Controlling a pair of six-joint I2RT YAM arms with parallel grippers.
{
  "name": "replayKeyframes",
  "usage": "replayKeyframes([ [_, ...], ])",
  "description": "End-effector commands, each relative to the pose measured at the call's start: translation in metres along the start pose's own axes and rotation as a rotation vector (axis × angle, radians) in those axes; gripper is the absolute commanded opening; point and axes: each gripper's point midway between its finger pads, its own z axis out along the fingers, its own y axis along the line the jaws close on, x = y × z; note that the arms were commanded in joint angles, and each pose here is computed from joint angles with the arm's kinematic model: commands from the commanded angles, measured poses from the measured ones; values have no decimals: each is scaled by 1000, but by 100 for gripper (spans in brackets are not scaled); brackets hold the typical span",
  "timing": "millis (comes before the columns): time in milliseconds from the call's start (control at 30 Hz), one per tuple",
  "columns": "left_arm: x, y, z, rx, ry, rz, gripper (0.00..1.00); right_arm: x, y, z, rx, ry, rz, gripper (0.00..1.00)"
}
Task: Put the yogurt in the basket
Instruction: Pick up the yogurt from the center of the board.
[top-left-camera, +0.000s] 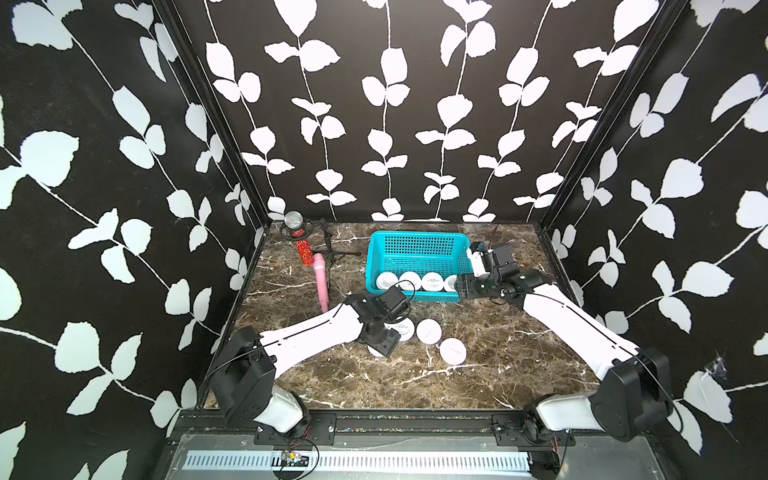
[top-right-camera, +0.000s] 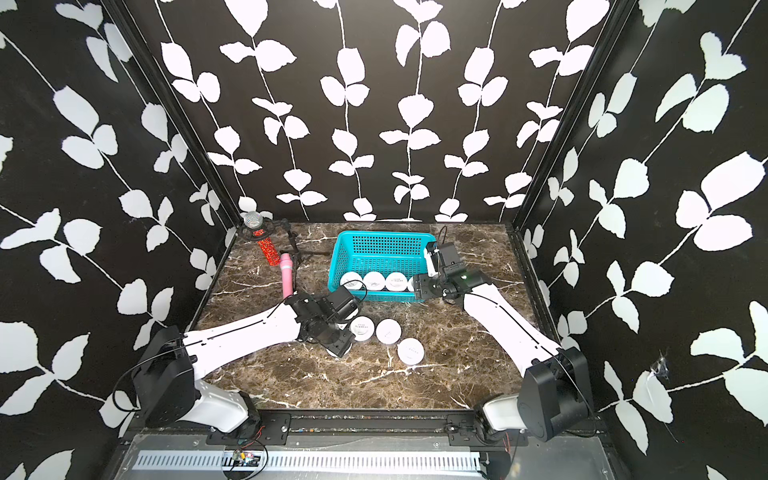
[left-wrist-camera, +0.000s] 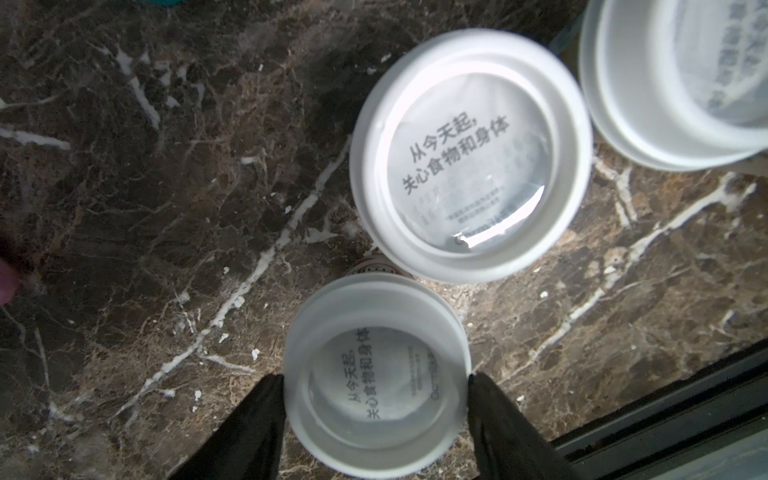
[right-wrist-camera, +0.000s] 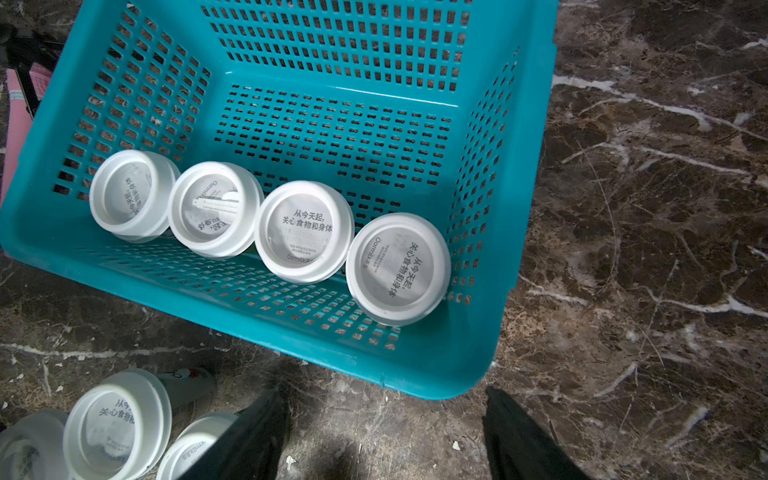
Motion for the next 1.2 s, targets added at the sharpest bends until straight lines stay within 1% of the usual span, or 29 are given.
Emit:
replayKeyframes([
  [0, 10, 3, 5, -26, 41, 6, 71, 3, -2, -1, 2, -4, 0, 77],
  [167, 12, 4, 7, -28, 48, 5, 71, 4, -2, 0, -1, 0, 0, 77],
  [433, 14, 5, 9, -34, 57, 8, 65, 4, -3, -1, 2, -2, -1, 77],
  [567, 13, 11, 3, -64, 50, 18, 62, 4, -2, -2, 1, -5, -3, 77],
  [933, 0, 27, -26, -139, -59, 21, 61, 3, -4, -2, 9, -7, -5, 77],
  [1167, -15, 41, -52, -209, -144, 21, 60, 1, -14, -2, 33, -11, 29, 76],
])
